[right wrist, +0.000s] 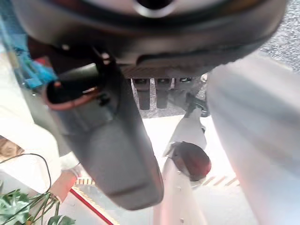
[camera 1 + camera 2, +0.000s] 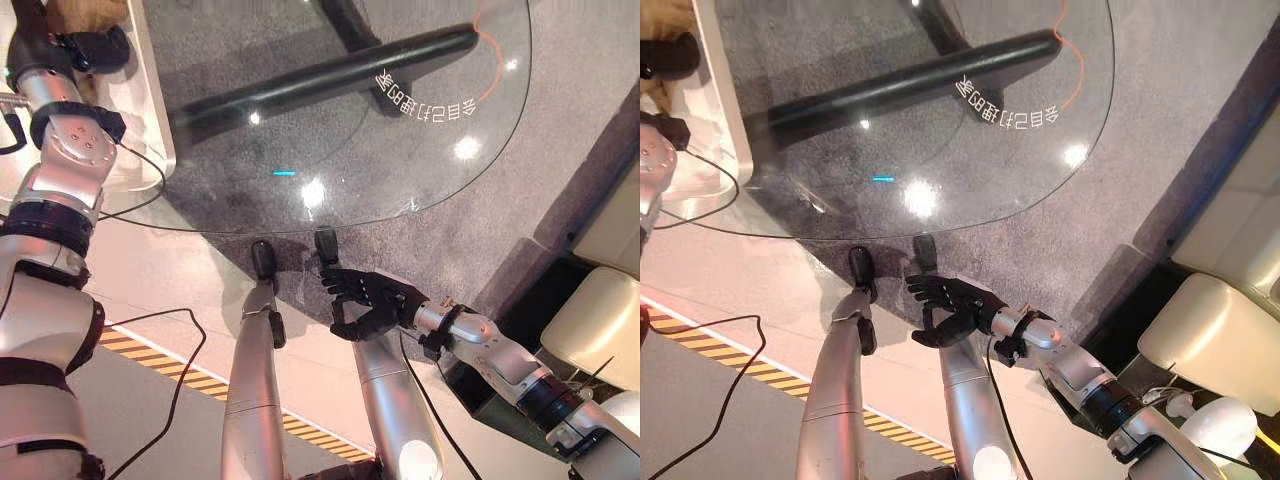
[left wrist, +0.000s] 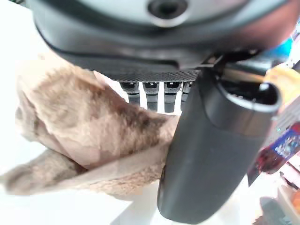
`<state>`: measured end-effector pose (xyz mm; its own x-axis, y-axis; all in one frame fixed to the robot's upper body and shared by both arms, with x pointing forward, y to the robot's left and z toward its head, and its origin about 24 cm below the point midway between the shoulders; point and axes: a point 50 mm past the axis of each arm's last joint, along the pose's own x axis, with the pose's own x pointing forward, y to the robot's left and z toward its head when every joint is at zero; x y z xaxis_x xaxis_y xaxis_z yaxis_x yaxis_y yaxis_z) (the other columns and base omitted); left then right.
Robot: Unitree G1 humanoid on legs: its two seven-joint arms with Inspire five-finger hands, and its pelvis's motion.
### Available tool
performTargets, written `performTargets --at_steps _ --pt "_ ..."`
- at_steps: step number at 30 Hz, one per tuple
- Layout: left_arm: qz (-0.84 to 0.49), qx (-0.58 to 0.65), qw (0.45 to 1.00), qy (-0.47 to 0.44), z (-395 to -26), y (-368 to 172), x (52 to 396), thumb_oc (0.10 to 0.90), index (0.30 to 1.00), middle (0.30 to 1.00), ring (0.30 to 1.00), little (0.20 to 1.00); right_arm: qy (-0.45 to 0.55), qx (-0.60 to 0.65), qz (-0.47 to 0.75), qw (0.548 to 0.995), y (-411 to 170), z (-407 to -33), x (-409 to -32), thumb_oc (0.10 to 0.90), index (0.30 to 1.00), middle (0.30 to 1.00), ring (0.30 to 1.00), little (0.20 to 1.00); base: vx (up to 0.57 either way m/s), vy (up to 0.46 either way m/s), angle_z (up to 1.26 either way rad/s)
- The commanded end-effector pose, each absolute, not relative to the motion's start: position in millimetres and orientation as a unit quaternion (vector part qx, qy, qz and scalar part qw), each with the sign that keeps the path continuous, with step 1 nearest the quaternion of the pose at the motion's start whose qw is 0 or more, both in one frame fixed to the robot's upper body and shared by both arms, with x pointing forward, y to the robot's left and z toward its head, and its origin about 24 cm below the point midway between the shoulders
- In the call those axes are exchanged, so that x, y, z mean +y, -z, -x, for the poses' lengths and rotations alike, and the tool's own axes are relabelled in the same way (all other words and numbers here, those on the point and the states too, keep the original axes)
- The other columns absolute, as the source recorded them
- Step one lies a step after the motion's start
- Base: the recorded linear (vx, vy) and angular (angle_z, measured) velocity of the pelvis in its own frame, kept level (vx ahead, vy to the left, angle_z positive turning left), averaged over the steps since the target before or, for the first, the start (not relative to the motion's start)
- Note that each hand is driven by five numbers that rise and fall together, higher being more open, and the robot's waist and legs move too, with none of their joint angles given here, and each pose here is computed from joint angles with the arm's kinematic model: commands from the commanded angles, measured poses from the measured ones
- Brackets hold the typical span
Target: Wipe the table with a cloth and put it in the basket.
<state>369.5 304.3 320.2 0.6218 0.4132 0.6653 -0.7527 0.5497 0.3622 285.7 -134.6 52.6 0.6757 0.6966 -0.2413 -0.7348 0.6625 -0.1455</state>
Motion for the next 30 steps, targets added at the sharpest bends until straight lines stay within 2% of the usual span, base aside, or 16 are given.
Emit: performTargets --at_steps 1,14,20,21,24,26,27,30 --pt "-0.247 -0.351 0.824 -0.370 -342 -356 322 0.800 0.900 0.900 0.900 0.900 -0.419 0.074 0.080 0.902 -42 -260 -123 0.800 0.900 0.900 0.900 0.900 -0.08 -0.059 0.13" --pt "-0.154 -0.350 0.866 -0.322 -331 -313 332 0.800 0.900 0.900 0.900 0.900 -0.389 0.108 0.075 0.912 -25 -255 -132 0.800 0.900 0.900 0.900 0.900 -0.02 -0.018 0.03" --pt "-0.134 -0.285 0.921 -0.229 -329 -226 315 0.800 0.900 0.900 0.900 0.900 -0.311 0.151 0.063 0.936 3 -250 -148 0.800 0.900 0.900 0.900 0.900 -0.01 -0.039 0.07" --pt "-0.136 -0.257 0.936 -0.200 -324 -193 301 0.800 0.900 0.900 0.900 0.900 -0.288 0.172 0.050 0.941 17 -243 -151 0.800 0.900 0.900 0.900 0.900 0.02 -0.080 0.03" --pt "-0.124 -0.194 0.959 -0.164 -310 -141 277 0.800 0.900 0.900 0.900 0.900 -0.258 0.205 0.029 0.944 37 -232 -155 0.800 0.900 0.900 0.900 0.900 0.03 -0.072 0.08" --pt "-0.072 -0.114 0.982 -0.132 -295 -91 259 0.800 0.900 0.900 0.900 0.900 -0.240 0.231 0.026 0.942 53 -223 -158 0.800 0.900 0.900 0.900 0.900 0.04 -0.070 0.18" --pt "-0.072 -0.114 0.982 -0.132 -295 -91 259 0.800 0.900 0.900 0.900 0.900 -0.240 0.231 0.027 0.942 53 -223 -158 0.800 0.900 0.900 0.900 0.900 0.04 -0.081 0.18" --pt "0.007 0.041 0.995 -0.094 -261 -11 244 0.800 0.900 0.900 0.900 0.900 -0.215 0.285 0.020 0.934 74 -206 -162 0.800 0.900 0.900 0.900 0.900 0.07 -0.084 0.11"
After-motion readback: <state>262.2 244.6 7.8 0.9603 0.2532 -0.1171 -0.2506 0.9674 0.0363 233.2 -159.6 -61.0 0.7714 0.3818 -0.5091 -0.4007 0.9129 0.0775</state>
